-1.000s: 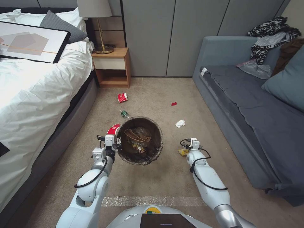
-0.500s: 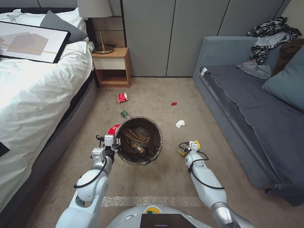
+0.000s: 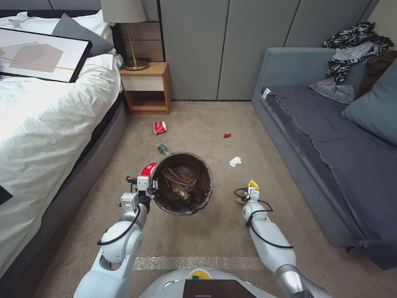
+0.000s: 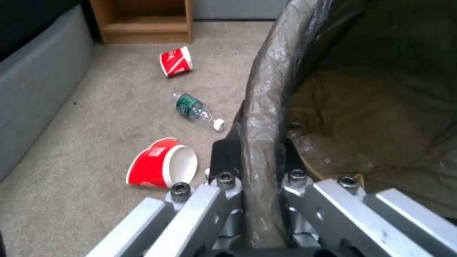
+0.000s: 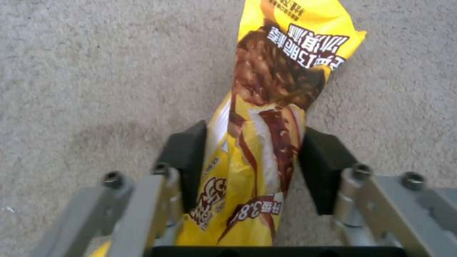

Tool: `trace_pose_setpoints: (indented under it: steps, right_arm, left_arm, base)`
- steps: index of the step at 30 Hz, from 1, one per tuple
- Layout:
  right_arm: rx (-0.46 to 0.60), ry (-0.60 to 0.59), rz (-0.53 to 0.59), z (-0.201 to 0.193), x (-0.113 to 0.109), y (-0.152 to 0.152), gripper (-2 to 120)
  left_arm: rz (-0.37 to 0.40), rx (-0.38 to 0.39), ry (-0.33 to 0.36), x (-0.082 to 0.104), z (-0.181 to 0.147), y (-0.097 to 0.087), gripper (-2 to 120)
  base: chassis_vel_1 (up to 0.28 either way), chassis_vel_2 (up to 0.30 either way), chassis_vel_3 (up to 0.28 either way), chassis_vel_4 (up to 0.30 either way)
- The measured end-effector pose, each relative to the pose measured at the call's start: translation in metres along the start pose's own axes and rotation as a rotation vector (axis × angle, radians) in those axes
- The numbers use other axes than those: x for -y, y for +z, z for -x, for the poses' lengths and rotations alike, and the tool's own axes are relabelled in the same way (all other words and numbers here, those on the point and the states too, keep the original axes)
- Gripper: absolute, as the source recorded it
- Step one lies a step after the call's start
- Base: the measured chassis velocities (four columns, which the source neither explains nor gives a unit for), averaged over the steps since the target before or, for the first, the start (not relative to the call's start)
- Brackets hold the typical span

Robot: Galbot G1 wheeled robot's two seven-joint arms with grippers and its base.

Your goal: Pick up the trash bin, then pick up the garbage from the floor and place it into the trash bin.

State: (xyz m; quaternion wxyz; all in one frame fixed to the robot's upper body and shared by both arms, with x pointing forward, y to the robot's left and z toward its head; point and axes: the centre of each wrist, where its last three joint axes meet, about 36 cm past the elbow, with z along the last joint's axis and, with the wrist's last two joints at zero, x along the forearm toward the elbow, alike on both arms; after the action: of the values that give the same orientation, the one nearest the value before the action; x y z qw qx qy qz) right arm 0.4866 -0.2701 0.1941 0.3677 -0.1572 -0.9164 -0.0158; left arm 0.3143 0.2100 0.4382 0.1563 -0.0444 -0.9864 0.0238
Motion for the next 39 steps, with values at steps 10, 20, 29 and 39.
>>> trace_pose_setpoints:
  steps: [10,20,29,39]
  right_arm:
    - [0.017,-0.001,-0.004,-0.001,-0.001,-0.002,5]
    - [0.071,-0.003,-0.009,-0.009,0.001,-0.006,0]
    - [0.412,-0.063,-0.013,-0.060,-0.007,-0.053,0]
    - [0.940,-0.393,0.022,-0.169,-0.023,-0.104,0]
  left_arm:
    - [0.001,-0.001,-0.001,0.000,0.000,0.000,3]
    - [0.002,-0.007,-0.001,0.000,0.000,0.002,3]
    - [0.003,-0.020,-0.008,0.001,0.001,0.002,3]
    - [-0.005,-0.055,-0.003,0.006,0.002,0.003,3]
  base:
    - [0.000,0.000,0.000,0.000]
    - [0.000,0.000,0.000,0.000]
    - [0.000,0.000,0.000,0.000]
    - [0.000,0.000,0.000,0.000]
